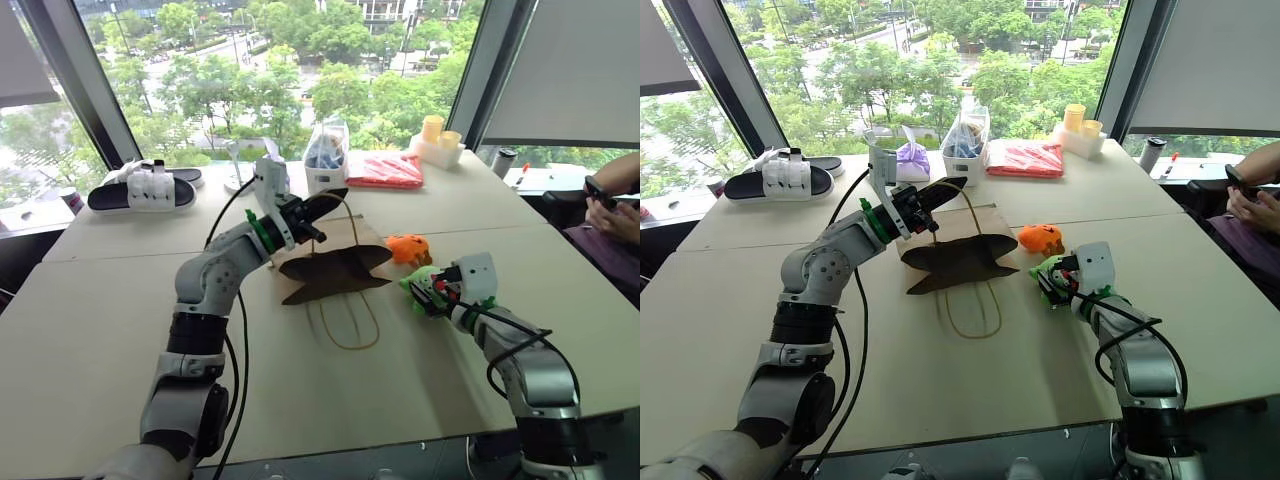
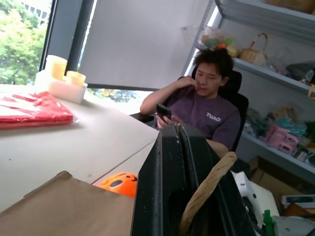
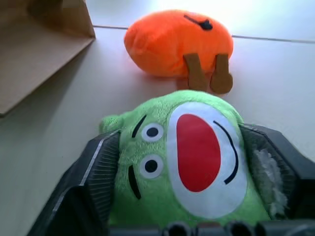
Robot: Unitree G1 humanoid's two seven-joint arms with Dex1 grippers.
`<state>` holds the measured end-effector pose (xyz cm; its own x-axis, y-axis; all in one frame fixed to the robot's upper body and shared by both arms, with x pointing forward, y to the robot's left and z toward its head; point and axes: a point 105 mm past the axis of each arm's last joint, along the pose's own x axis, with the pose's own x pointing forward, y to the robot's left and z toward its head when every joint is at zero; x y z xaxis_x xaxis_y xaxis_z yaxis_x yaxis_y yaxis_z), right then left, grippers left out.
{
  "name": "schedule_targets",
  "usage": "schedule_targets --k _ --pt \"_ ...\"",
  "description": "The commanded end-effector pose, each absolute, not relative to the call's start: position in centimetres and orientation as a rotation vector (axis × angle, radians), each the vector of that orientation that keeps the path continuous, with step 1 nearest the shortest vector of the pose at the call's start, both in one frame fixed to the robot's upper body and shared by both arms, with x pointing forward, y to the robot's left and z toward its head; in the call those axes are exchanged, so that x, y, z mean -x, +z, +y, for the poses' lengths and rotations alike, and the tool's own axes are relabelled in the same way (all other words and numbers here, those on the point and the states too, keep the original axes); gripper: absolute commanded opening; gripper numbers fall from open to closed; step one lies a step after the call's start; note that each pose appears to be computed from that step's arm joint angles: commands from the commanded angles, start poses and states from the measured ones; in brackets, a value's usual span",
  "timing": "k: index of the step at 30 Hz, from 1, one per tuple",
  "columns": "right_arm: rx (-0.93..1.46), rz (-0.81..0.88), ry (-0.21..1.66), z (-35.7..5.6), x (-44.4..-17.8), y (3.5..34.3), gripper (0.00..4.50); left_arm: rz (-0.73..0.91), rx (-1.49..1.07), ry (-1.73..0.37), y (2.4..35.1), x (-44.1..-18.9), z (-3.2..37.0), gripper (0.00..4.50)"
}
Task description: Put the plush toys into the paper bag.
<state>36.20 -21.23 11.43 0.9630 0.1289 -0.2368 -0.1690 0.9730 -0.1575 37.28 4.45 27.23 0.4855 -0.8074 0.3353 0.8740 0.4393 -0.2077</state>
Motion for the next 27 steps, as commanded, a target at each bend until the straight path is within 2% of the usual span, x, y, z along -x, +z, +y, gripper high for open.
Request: schedule_targets --k 1,5,6,8,11,13,15,18,22,27 --pt "0.235 0.224 0.18 -20.9 -36.0 11.9 2.18 -0.291 0.35 -1.054 29.4 -36.5 4.8 0.0" --pt "0.276 0.236 0.19 -20.9 -35.9 11.5 0.18 -0.291 0.352 -1.049 29.4 -36.4 4.8 0.0" --pt "0.282 0.23 0.194 -20.9 -35.8 11.6 0.02 -0.29 0.353 -1.049 29.4 -36.4 4.8 0.0" --pt "0.288 0.184 0.204 -20.7 -35.6 12.7 0.02 -0.288 0.354 -1.05 29.3 -36.4 4.7 0.0" --pt "0.223 0.024 0.316 -19.1 -34.1 17.3 0.02 -0.284 0.361 -1.045 29.3 -36.7 4.6 0.0" --pt "0.151 -0.057 0.44 -17.4 -32.3 20.0 0.02 -0.283 0.379 -1.042 29.5 -37.0 4.6 0.0" --pt "0.092 -0.051 0.614 -15.7 -29.9 21.4 0.02 -0.279 0.41 -1.055 29.7 -37.0 4.4 0.0" --pt "0.078 0.008 0.742 -14.1 -28.4 21.7 0.02 -0.274 0.438 -1.08 30.1 -36.9 3.9 0.0" --pt "0.062 0.013 0.778 -12.1 -29.3 22.0 0.02 -0.271 0.461 -1.103 30.4 -36.4 3.2 0.0" --pt "0.085 0.043 0.787 -10.4 -30.8 20.9 0.02 -0.273 0.502 -1.109 30.8 -35.9 2.9 0.0"
